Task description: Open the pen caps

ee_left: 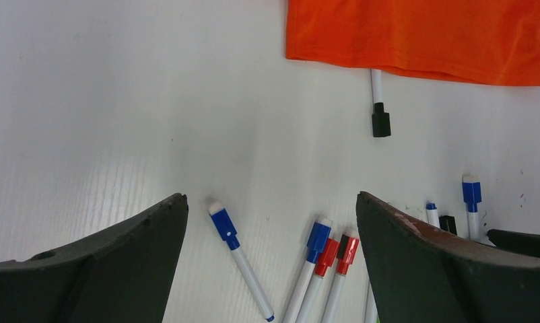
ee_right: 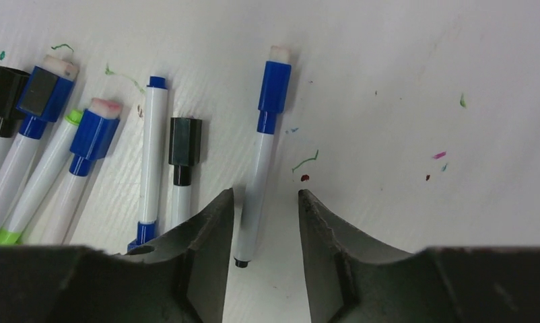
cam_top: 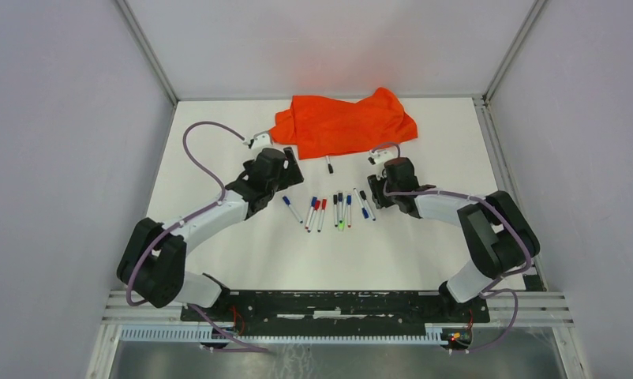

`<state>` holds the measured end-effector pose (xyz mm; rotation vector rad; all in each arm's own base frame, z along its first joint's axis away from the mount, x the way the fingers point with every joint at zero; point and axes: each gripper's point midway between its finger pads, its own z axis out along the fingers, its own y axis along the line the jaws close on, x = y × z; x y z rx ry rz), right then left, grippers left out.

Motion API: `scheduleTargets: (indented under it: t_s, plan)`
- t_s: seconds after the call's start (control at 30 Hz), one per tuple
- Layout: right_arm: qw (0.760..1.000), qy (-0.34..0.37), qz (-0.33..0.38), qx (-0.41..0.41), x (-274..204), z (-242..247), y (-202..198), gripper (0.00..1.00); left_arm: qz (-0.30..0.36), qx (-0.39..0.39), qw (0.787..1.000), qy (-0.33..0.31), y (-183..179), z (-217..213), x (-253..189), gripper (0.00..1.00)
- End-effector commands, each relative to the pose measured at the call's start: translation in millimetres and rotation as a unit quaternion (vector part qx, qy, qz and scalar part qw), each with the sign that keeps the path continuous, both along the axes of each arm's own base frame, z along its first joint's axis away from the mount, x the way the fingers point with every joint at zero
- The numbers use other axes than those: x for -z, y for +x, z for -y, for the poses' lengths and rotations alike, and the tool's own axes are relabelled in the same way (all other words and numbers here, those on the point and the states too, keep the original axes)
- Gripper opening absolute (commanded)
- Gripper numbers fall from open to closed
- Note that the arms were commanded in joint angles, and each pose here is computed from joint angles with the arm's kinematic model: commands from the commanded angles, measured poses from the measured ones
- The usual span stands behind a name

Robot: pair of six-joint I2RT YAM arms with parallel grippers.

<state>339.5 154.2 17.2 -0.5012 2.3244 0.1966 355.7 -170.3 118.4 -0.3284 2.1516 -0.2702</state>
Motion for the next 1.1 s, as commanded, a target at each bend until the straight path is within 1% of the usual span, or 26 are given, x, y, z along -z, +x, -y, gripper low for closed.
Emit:
scheduleTargets:
  t_s: [0.0, 0.17, 0.2, 0.27, 0.3, 0.37, 0.47, 0.57, 0.67, 0.83, 0.97, 1.07]
  plan:
    - [1.0, -0.004, -0.006, -0.013, -1.6, -9.5, 7.8, 0.42, 0.018, -0.018, 1.0, -0.017, 10.9, 5.4, -19.0, 1.0]
    - [0.999, -0.019, -0.041, 0.001, 13.6, -1.1, -6.5, 0.19, 0.014, -0.022, 1.0, -0.013, 9.4, 3.2, -23.6, 1.0]
    - [0.999, -0.02, -0.046, 0.005, 16.3, 0.9, -9.6, 0.12, 0.015, -0.022, 1.0, -0.013, 8.7, 2.3, -25.2, 1.0]
    - [0.999, -0.02, -0.051, 0.006, 19.2, 2.3, -14.1, 0.03, 0.016, -0.022, 0.999, -0.016, 7.1, 1.9, -27.8, 1.0]
    - [0.998, -0.018, -0.053, 0.006, 19.8, 2.2, -16.2, 0.0, 0.016, -0.02, 0.999, -0.02, 6.0, 2.8, -28.5, 1.0]
    - [0.999, -0.015, -0.046, 0.007, 15.3, 3.7, -17.5, 0.0, 0.015, -0.013, 0.999, -0.03, 4.3, 6.3, -30.3, 1.0]
    - [1.0, 0.008, -0.007, 0.0, -5.0, -2.5, -10.5, 0.0, 0.013, 0.01, 0.998, -0.055, 2.5, 18.5, -33.5, 1.0]
    - [0.997, 0.053, 0.037, -0.03, -34.1, -19.3, -8.2, 0.0, 0.026, 0.046, 0.993, -0.102, 2.3, 38.8, -44.4, 1.0]
    - [0.992, 0.095, 0.064, -0.053, -59.3, -35.2, -10.5, 0.0, 0.034, 0.105, 0.981, -0.161, -2.0, 68.0, -56.0, 1.0]
    - [0.983, 0.143, 0.074, -0.087, -79.7, -61.2, -19.7, 0.0, 0.023, 0.163, 0.96, -0.225, -9.3, 104.9, -59.8, 1.0]
    - [0.973, 0.189, 0.076, -0.108, -88.6, -83.5, -29.9, 0.0, 0.014, 0.183, 0.945, -0.272, -14.4, 126.8, -55.8, 1.0]
    - [0.965, 0.218, 0.08, -0.119, -95.7, -98.8, -37.0, 0.0, -0.003, 0.195, 0.937, -0.291, -17.4, 142.4, -45.7, 0.99]
